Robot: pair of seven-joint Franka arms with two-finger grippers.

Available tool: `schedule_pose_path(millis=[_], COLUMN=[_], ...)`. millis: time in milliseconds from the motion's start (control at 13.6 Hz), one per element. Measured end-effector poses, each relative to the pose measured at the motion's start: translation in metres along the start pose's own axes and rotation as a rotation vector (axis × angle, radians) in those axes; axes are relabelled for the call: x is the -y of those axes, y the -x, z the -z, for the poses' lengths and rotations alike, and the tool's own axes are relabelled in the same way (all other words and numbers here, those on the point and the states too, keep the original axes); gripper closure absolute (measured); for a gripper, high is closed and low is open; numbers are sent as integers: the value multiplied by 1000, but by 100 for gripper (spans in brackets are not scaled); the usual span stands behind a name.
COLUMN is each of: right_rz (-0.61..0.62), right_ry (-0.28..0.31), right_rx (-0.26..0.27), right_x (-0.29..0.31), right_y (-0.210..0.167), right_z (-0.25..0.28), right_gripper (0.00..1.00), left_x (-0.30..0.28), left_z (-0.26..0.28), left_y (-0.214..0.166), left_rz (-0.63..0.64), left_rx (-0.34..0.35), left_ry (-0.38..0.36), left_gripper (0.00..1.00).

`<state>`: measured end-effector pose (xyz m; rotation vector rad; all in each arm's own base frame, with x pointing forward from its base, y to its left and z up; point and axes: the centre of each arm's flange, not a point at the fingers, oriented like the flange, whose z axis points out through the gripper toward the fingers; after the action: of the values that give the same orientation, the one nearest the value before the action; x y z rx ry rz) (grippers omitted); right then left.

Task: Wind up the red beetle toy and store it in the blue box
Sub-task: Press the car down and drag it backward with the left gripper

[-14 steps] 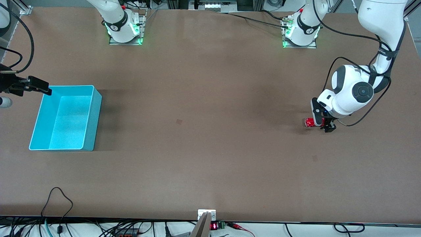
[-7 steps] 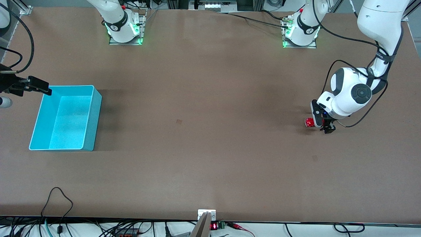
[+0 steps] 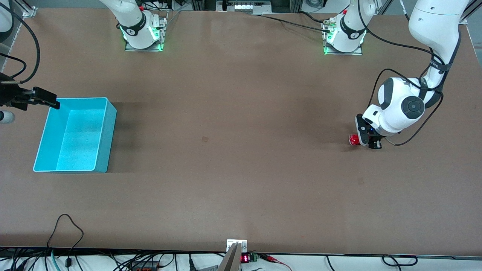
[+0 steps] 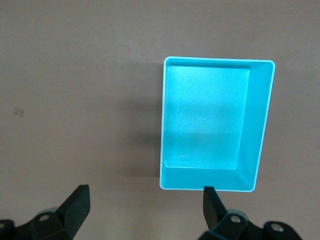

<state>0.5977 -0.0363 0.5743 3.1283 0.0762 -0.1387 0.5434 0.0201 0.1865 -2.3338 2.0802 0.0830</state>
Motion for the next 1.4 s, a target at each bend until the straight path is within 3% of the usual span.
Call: schedule_pose_path(millis=[885,1401], right_rz=[-1,-2], right_ry=[0,0], right_rx=[1,3], right_x=[0,-1], right_y=[0,0], right_z=[0,-1], right_gripper=[0,0], left_x=[0,1], left_z=[0,-4], left_y=[0,77], left_rz=[-32,-13], left_rx=[-1,-4], left_ry=[-1,3], left_gripper=[56,56])
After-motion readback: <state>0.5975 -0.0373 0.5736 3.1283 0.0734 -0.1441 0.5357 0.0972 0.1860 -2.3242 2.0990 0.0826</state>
